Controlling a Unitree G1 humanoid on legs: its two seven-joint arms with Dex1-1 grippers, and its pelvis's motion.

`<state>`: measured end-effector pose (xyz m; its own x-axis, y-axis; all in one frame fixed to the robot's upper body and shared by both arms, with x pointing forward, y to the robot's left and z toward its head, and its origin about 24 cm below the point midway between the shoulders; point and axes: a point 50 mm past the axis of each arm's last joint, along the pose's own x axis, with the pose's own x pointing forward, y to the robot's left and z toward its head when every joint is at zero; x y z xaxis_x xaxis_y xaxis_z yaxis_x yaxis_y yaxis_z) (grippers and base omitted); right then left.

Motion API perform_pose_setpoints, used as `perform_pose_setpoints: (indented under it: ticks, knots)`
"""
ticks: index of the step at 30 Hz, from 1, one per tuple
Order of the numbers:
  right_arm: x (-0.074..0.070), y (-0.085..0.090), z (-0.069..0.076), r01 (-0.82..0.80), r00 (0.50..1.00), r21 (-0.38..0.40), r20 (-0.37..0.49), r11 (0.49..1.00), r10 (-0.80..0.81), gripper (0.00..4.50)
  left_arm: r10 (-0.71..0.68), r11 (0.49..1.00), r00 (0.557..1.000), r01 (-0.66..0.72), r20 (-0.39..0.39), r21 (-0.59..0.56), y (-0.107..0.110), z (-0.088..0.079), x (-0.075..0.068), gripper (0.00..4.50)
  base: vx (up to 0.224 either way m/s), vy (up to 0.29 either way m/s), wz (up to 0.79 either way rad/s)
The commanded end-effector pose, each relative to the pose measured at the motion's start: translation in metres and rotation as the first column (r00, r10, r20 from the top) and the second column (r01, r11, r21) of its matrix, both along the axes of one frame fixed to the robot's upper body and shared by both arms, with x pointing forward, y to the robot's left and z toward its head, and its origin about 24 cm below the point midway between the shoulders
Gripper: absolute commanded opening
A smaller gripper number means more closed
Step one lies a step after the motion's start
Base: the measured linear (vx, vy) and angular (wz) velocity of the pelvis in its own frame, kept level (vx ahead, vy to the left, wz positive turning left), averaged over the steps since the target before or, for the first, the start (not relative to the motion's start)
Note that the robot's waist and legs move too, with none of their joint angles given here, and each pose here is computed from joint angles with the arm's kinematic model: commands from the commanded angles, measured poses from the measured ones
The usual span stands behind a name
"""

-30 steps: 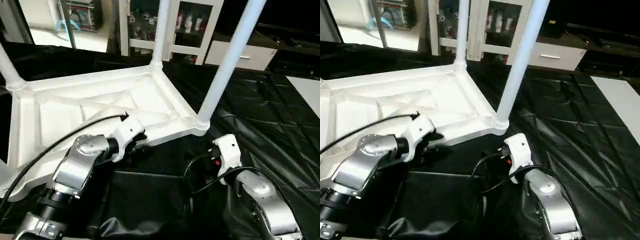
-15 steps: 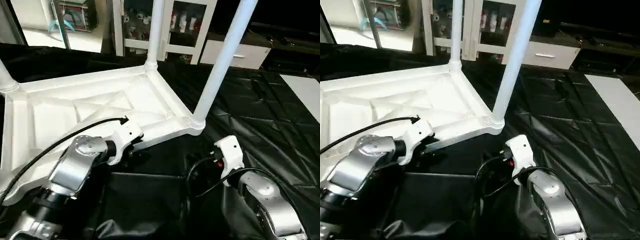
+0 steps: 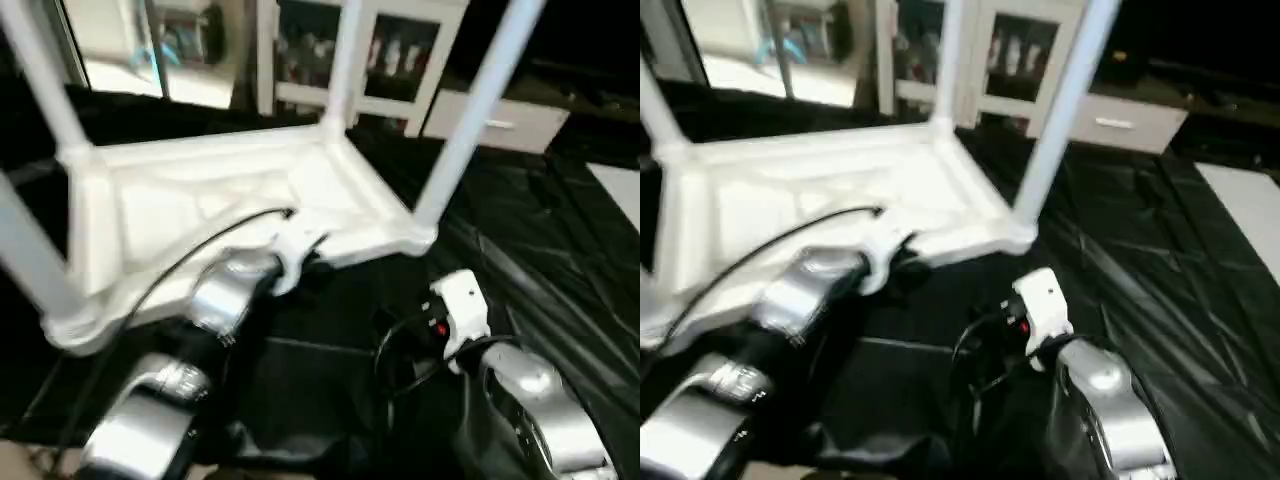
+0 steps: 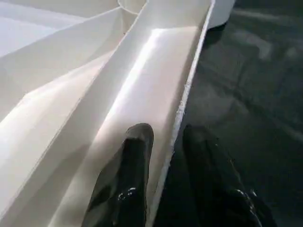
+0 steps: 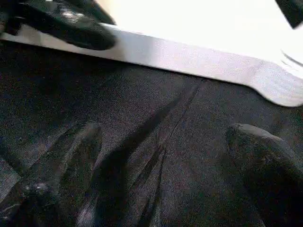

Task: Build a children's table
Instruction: Rotate leg to tighten

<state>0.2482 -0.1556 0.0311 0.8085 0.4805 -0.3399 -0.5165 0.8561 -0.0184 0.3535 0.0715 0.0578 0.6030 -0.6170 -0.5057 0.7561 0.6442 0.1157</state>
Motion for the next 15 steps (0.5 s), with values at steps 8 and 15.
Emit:
perform_pose_setpoints:
  ticks: [8, 15]
  knots:
    - [-0.002, -0.006, 0.003, 0.016, 1.0, -0.018, 0.013, 1.0, -0.016, 4.5, -0.035, 0.998, 0.998, 0.037, 0.043, -0.058, -0.036, 0.006, 0.006, 0.95, 0.0, 0.0, 0.0]
    - [-0.002, -0.002, 0.002, 0.003, 1.0, -0.019, 0.013, 1.0, -0.003, 4.5, -0.022, 0.991, 0.997, 0.032, 0.077, -0.128, -0.026, 0.018, 0.011, 1.31, 0.0, 0.0, 0.0]
